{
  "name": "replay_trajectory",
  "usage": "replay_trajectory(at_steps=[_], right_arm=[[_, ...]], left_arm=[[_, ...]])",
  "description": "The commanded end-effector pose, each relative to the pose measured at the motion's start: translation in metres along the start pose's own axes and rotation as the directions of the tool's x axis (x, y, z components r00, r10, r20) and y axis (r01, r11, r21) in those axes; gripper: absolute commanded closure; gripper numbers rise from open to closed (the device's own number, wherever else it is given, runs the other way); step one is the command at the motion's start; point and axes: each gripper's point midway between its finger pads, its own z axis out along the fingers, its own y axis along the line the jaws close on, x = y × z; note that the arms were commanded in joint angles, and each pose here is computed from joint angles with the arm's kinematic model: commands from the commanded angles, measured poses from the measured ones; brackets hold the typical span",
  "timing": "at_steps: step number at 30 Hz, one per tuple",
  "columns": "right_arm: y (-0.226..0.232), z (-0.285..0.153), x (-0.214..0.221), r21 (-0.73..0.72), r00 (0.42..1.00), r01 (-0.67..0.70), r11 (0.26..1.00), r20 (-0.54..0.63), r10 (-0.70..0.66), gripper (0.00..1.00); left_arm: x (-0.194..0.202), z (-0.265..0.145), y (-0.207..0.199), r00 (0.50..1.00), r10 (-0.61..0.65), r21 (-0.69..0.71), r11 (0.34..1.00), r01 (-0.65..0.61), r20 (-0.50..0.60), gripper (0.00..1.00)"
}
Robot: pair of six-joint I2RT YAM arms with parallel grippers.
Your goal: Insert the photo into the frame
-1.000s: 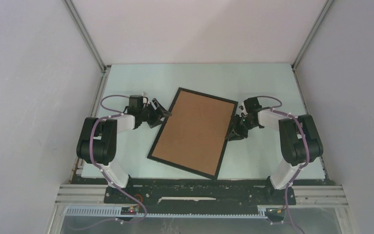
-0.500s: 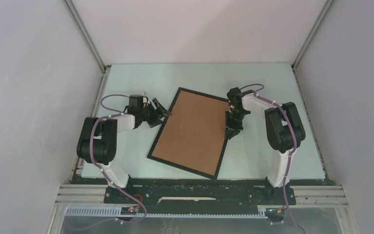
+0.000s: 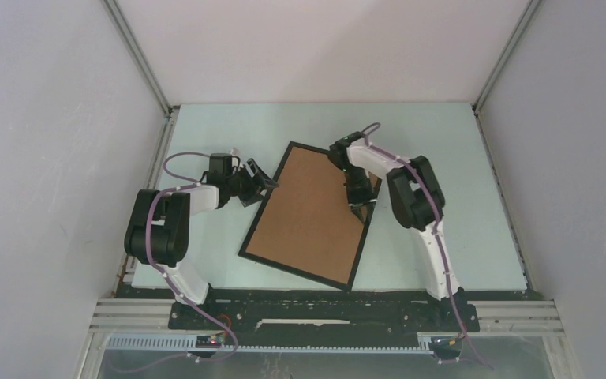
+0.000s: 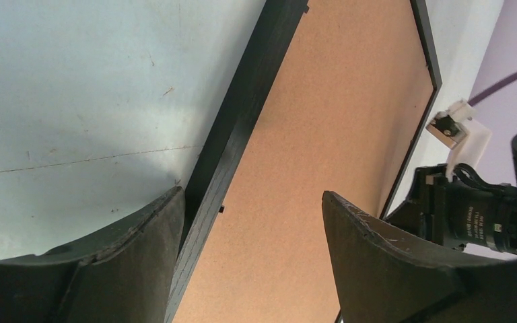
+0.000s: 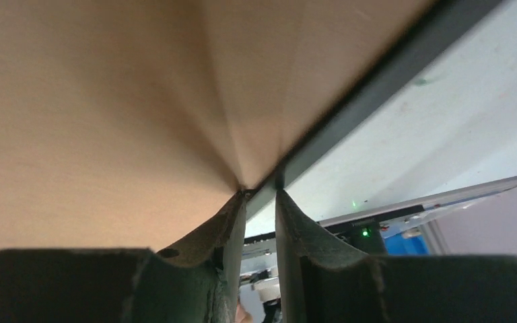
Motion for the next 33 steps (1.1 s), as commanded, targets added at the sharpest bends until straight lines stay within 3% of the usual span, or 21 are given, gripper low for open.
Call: replay_trajectory(at_steps=[1, 3, 7, 10, 12, 15, 18, 23, 30, 33], right_arm=[[0.046, 0.022, -0.061, 0.095, 0.977, -0.042, 0.995, 0.21, 0.022, 0.66], [0.055, 0.004, -0.068, 0.098, 0.966, -0.047, 0.994, 0.257, 0.02, 0.63], [0.083, -0.059, -0.072, -0.06, 0.925, 0.002, 0.998, 0.379, 0.021, 0.58], [0.077, -0.111, -0.065, -0.185, 0.874, 0.042, 0.982, 0.483, 0.054, 0.49], [0.062, -0.117, -0.049, -0.278, 0.867, 0.056, 0.959, 0.489, 0.091, 0.45], [0.039, -0.109, -0.026, -0.462, 0.868, 0.08, 0.883, 0.467, 0.166, 0.42], [0.005, -0.083, -0.006, -0.568, 0.866, 0.043, 0.822, 0.431, 0.253, 0.31], [-0.02, -0.037, 0.007, -0.68, 0.871, -0.018, 0.733, 0.35, 0.346, 0.25], [0.005, -0.012, -0.012, -0.78, 0.897, -0.019, 0.626, 0.263, 0.355, 0.25], [0.018, -0.013, -0.028, -0.788, 0.906, -0.003, 0.616, 0.258, 0.334, 0.25]], left_arm=[[0.018, -0.001, -0.019, 0.998, 0.026, 0.075, 0.997, -0.022, -0.063, 0.23], [0.017, -0.003, -0.018, 0.998, 0.029, 0.071, 0.997, -0.025, -0.047, 0.22], [0.014, -0.01, -0.016, 0.999, 0.034, 0.054, 0.998, -0.034, -0.005, 0.17], [0.012, -0.017, -0.012, 0.998, 0.037, 0.029, 0.999, -0.038, 0.043, 0.11], [0.007, -0.024, -0.009, 0.996, 0.04, 0.009, 0.999, -0.041, 0.084, 0.07], [0.003, -0.031, -0.003, 0.992, 0.026, -0.021, 0.999, -0.024, 0.121, 0.02], [-0.001, -0.032, 0.005, 0.992, -0.011, -0.026, 1.0, 0.014, 0.124, 0.0], [0.01, -0.02, 0.011, 0.997, -0.078, -0.015, 0.997, 0.079, 0.029, 0.0], [0.031, -0.017, 0.021, 0.991, -0.126, -0.021, 0.992, 0.125, -0.044, 0.0], [0.042, -0.019, 0.021, 0.988, -0.145, 0.011, 0.989, 0.146, -0.06, 0.0]])
